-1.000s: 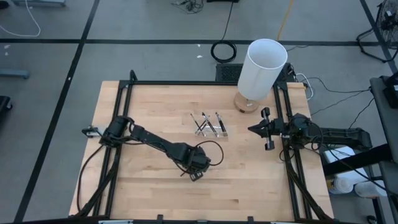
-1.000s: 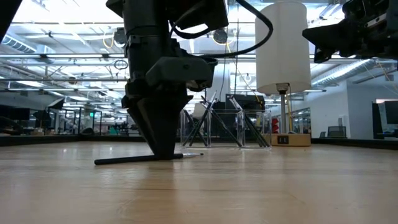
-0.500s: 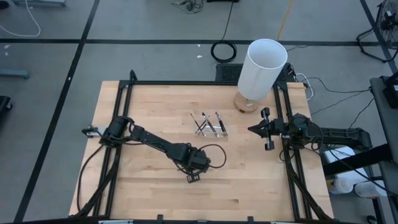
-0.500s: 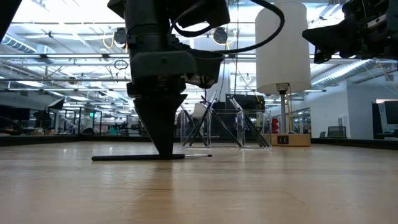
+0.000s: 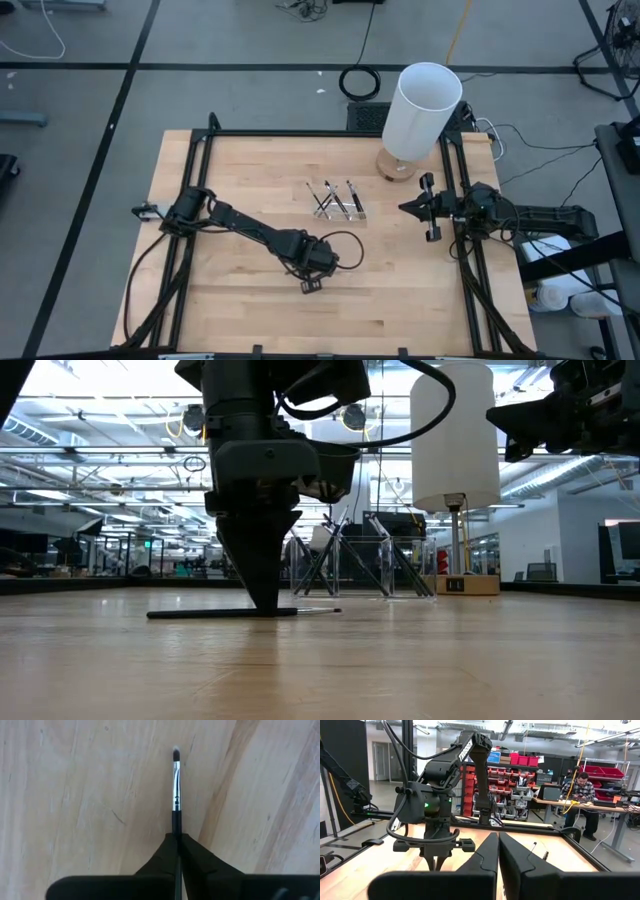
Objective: Put items in baskets/containers
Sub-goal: Put the black eyeshadow brush into the left section of the transparent organizer
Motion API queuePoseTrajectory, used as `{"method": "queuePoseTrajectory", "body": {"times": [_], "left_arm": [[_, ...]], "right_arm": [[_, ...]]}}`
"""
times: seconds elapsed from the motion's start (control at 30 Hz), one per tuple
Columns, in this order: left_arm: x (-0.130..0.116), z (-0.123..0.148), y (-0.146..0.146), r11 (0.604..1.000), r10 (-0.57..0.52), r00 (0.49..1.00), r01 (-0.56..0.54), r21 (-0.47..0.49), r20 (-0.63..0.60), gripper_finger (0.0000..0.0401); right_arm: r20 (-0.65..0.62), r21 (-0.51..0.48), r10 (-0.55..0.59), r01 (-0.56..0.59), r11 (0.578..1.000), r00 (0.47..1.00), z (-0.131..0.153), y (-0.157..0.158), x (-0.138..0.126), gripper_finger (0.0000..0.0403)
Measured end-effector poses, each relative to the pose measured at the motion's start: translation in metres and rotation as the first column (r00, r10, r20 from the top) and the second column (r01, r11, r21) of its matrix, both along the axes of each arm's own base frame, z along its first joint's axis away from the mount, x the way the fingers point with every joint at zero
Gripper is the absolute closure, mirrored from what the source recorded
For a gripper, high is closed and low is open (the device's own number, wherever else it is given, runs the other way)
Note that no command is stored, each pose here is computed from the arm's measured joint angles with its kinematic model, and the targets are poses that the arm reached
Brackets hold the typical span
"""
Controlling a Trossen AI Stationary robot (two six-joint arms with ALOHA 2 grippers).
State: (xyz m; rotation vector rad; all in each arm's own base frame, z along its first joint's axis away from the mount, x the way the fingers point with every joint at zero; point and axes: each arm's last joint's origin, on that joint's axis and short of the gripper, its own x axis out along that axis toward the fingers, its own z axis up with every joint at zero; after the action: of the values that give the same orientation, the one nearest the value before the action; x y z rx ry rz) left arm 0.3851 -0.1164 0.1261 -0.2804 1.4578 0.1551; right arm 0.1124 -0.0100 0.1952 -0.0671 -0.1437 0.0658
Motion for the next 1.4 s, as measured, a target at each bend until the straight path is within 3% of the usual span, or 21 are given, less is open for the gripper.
{"method": "queuePoseTrajectory", "body": {"times": [0.33,0.8,1.23,1.4], "left_arm": [[0.0,0.0,0.0,1.0,0.029,1.0,-0.029,0.004,-0.003,0.0394],[-0.008,0.03,0.003,0.998,0.056,0.997,-0.058,0.039,0.05,0.0395],[-0.007,0.03,0.004,0.997,0.037,0.997,-0.04,0.058,0.061,0.0394],[-0.003,0.036,0.005,1.0,0.024,0.997,-0.024,0.005,0.068,0.0358]], "right_arm": [[0.001,0.0,0.0,0.0,1.0,1.0,0.0,0.0,0.0,0.0403],[0.006,-0.002,0.0,0.0,1.0,1.0,0.001,0.0,0.0,0.0403],[0.007,0.001,0.0,0.0,1.0,1.0,0.001,0.0,0.0,0.0403],[0.009,0.0,0.0,0.0,1.0,1.0,0.001,0.0,0.0,0.0403]]}}
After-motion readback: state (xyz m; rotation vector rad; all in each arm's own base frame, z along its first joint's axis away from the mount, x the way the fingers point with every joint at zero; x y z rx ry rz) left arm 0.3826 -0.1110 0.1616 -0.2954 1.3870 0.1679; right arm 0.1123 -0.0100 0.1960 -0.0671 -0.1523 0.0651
